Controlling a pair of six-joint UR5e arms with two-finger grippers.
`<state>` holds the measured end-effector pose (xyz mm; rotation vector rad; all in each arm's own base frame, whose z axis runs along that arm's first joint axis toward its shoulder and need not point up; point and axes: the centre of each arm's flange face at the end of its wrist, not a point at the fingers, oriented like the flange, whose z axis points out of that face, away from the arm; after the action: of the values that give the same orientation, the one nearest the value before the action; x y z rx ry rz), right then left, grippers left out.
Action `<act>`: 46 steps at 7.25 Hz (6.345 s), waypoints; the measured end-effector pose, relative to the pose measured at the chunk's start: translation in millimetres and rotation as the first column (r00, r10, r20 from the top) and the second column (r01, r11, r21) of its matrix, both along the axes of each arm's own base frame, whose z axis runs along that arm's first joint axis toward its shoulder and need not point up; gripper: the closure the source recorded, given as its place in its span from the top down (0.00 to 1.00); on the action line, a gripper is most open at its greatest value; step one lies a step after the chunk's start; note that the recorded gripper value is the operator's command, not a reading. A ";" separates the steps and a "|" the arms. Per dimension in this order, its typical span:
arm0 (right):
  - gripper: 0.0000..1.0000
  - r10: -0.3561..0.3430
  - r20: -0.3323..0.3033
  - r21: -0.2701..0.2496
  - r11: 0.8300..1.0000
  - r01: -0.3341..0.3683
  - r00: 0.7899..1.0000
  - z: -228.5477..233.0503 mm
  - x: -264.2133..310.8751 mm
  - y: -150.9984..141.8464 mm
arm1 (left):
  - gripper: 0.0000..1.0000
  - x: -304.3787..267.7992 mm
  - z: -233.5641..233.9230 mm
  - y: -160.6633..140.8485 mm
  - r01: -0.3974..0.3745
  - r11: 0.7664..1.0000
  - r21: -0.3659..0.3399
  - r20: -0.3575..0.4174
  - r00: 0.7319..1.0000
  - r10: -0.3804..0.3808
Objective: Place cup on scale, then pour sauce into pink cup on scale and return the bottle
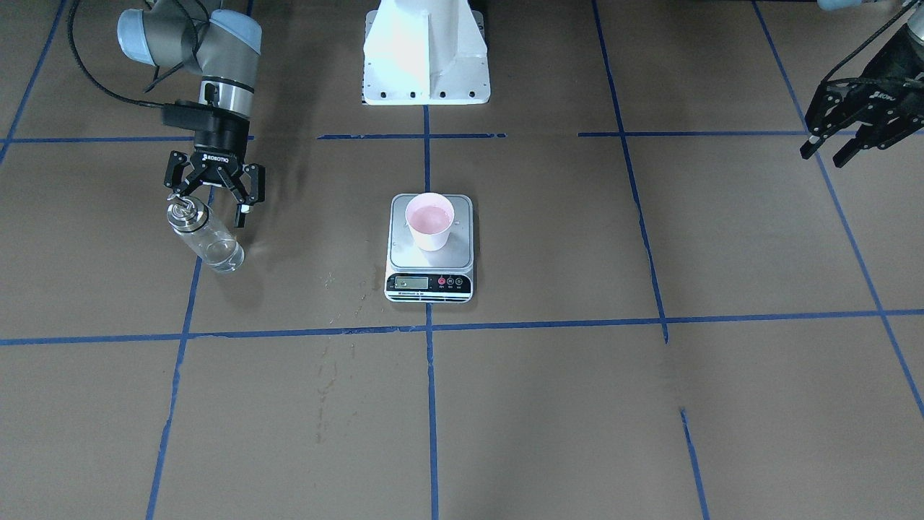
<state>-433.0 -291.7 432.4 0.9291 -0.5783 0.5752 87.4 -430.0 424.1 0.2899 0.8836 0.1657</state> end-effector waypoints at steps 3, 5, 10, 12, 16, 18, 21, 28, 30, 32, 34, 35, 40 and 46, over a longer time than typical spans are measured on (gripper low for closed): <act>1.00 -0.077 -0.024 -0.009 0.997 0.077 0.997 12.8 22.0 39.4 | 0.56 -0.1 -0.3 0.3 0.001 1.000 -0.001 -0.001 1.000 -0.001; 1.00 -0.142 -0.070 -0.059 0.989 0.138 0.987 34.8 53.7 60.2 | 0.56 1.1 3.6 -0.6 -0.004 1.000 -0.008 -0.002 1.000 0.004; 1.00 -0.288 -0.194 -0.198 0.948 0.250 0.938 91.5 115.7 45.1 | 0.56 -2.6 36.4 -14.9 -0.054 0.998 0.016 0.040 0.998 0.053; 1.00 -0.347 -0.227 -0.217 0.929 0.300 0.910 135.0 148.7 11.4 | 0.55 -3.1 45.0 -21.2 -0.054 0.998 0.014 0.046 0.997 0.054; 1.00 -0.493 -0.180 -0.278 0.856 0.437 0.851 155.6 278.6 -110.6 | 0.55 -22.0 73.8 -45.0 -0.071 0.997 0.043 0.083 0.994 0.067; 1.00 -0.589 -0.036 -0.318 0.773 0.549 0.808 168.2 368.3 -174.0 | 0.55 -51.3 105.7 -68.3 -0.080 0.995 0.065 0.116 0.991 0.072; 1.00 -0.739 0.166 -0.431 0.542 0.722 0.653 158.9 467.1 -224.8 | 0.55 -81.4 135.2 -89.3 -0.049 0.999 0.006 0.127 0.991 0.048; 1.00 -0.733 0.379 -0.424 0.406 0.810 0.565 217.2 484.7 -172.6 | 1.00 -153.1 151.1 -81.1 -0.015 0.993 -0.121 0.121 0.992 0.029; 1.00 -0.736 0.376 -0.423 0.404 0.811 0.562 216.2 483.3 -173.3 | 1.00 -149.8 150.1 -80.0 -0.022 0.993 -0.118 0.075 0.997 0.031; 1.00 -0.743 0.370 -0.419 0.402 0.814 0.558 212.8 480.6 -177.1 | 1.00 -146.5 148.4 -80.7 -0.032 0.992 -0.119 0.038 0.999 0.036; 1.00 -0.745 0.369 -0.417 0.401 0.816 0.555 211.9 479.7 -175.1 | 1.00 -146.1 147.6 -81.1 -0.033 0.993 -0.117 0.036 0.999 0.038; 1.00 -0.747 0.368 -0.416 0.400 0.816 0.554 211.5 479.5 -171.6 | 1.00 -146.2 151.2 -79.3 -0.034 0.992 -0.122 0.038 0.999 0.039; 1.00 -0.757 0.348 -0.412 0.407 0.816 0.553 202.6 479.6 -173.7 | 1.00 -144.7 157.1 -76.8 -0.036 0.991 -0.132 0.044 0.998 0.042; 1.00 -0.768 0.318 -0.395 0.425 0.814 0.556 181.9 479.8 -174.8 | 1.00 -145.0 160.0 -73.2 -0.034 0.990 -0.137 0.055 0.998 0.042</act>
<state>46.8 -466.4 614.4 0.0346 -0.8220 -0.1348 -57.6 -503.3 584.0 0.1402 0.8394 0.1475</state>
